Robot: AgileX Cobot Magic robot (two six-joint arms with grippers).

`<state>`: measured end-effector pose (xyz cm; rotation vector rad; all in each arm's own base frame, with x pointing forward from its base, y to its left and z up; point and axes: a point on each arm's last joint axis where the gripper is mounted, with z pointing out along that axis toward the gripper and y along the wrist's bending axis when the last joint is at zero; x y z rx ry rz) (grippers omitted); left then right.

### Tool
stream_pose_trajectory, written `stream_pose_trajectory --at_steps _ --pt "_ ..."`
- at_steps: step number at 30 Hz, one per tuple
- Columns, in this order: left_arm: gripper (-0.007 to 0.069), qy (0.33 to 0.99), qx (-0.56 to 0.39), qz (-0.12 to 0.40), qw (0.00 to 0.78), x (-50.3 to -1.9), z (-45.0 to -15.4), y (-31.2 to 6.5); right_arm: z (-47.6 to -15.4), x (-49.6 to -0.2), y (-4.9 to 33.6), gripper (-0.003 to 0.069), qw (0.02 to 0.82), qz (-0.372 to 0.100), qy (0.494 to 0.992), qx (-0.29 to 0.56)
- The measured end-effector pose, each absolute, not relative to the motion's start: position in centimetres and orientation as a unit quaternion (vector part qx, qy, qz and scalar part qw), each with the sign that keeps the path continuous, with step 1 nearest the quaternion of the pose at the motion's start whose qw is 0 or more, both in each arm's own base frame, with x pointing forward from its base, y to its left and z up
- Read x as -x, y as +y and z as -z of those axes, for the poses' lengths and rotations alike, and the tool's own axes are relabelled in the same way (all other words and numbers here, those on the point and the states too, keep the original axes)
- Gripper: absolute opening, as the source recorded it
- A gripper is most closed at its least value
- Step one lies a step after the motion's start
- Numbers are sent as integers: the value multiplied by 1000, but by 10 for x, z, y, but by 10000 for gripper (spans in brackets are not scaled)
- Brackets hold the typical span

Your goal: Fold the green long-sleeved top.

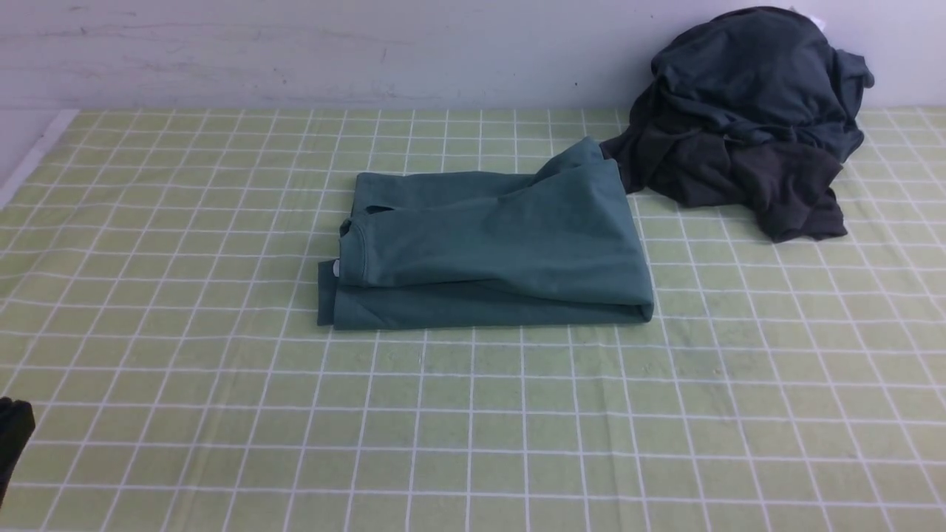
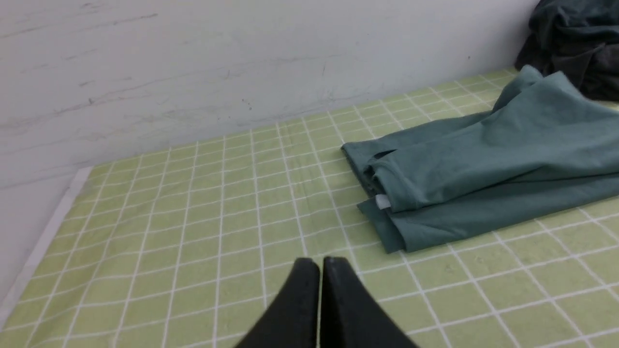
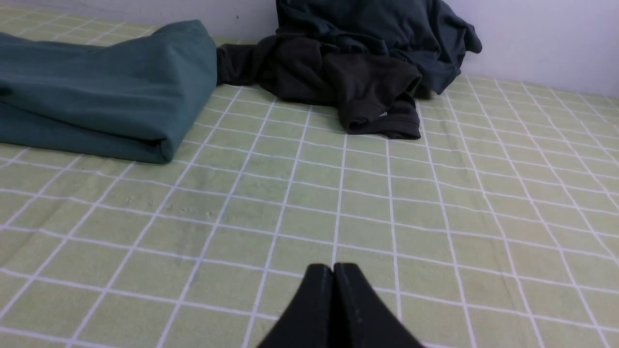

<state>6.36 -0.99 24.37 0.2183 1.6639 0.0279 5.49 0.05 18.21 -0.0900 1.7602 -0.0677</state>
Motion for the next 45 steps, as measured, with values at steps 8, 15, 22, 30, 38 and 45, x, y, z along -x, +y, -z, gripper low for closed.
stream_pose_trajectory --at_steps 8,15,22,30,38,45 --pt "-3 745 14 -5 667 -56 -189 1 -182 -55 0 -14 635 29 771 38" --pt "-3 794 34 6 607 -53 -176 2 -182 -55 0 -14 635 29 771 38" --pt "-3 796 -21 -25 605 -53 -176 1 -182 -55 0 -14 635 29 771 38" --pt "-3 797 -31 -13 603 -53 -176 -1 -182 -55 0 -14 635 29 771 38" --pt "-3 797 -31 -11 603 -53 -176 -1 -182 -55 0 -14 635 29 771 38" --pt "-3 797 -31 -11 603 -53 -176 -1 -182 -55 0 -14 635 29 771 38"
